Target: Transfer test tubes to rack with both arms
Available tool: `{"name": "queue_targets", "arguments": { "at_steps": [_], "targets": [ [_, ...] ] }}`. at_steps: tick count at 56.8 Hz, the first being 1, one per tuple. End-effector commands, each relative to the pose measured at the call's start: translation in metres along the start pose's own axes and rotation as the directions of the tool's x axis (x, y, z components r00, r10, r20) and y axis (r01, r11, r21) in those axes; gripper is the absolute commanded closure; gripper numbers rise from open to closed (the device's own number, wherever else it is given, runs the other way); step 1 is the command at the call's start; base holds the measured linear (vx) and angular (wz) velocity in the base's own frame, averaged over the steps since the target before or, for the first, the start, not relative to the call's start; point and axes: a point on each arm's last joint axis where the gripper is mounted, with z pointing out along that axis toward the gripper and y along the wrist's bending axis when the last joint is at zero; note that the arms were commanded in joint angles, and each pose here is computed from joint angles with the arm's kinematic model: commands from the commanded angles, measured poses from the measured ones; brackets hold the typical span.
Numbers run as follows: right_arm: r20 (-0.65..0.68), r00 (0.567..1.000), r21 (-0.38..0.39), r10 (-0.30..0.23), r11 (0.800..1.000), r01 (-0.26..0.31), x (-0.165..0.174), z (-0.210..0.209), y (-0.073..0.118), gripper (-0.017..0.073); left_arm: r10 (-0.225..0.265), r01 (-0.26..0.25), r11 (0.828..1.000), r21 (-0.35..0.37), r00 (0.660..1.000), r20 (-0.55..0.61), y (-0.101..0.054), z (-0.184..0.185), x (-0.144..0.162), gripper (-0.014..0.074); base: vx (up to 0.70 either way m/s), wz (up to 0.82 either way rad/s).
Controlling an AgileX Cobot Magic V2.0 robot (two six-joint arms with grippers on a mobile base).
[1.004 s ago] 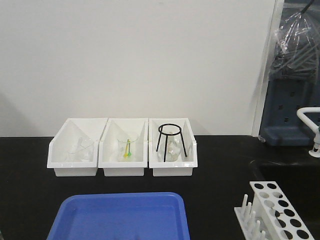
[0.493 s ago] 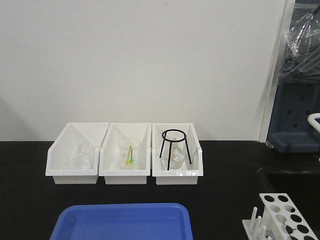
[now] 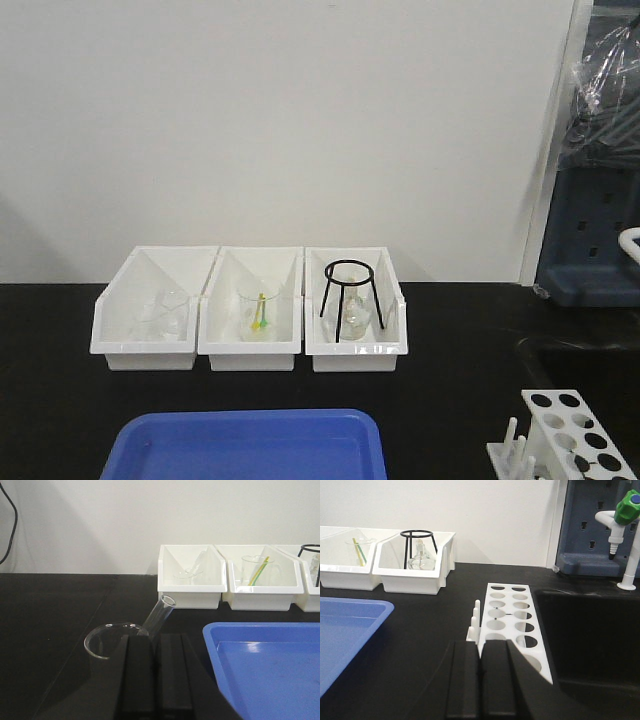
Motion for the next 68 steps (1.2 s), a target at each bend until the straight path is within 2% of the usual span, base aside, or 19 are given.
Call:
{"name": "queue_targets", "arguments": {
  "at_steps": [1,49,68],
  "targets": [
    [0.079,0.997,0.001,-0.006,1.000,0.006,-0.003,0.000,0.000,0.0568,-0.011,0.011,1.000,0.000,0.996,0.089,0.000,0.000,-0.015,0.0598,0.02,0.00],
    [0.098,0.995,0.003,-0.014,1.000,0.013,-0.005,0.000,0.000,0.0568,-0.011,0.011,1.000,0.000,0.996,0.089,0.000,0.000,-0.015,0.0598,0.02,0.01],
    [0.269,0.963,0.000,-0.009,1.000,0.009,-0.021,-0.003,0.001,0.0568,-0.021,0.022,1.000,-0.001,0.989,0.143,0.000,-0.001,-0.020,0.0598,0.00,0.00]
  ]
}}
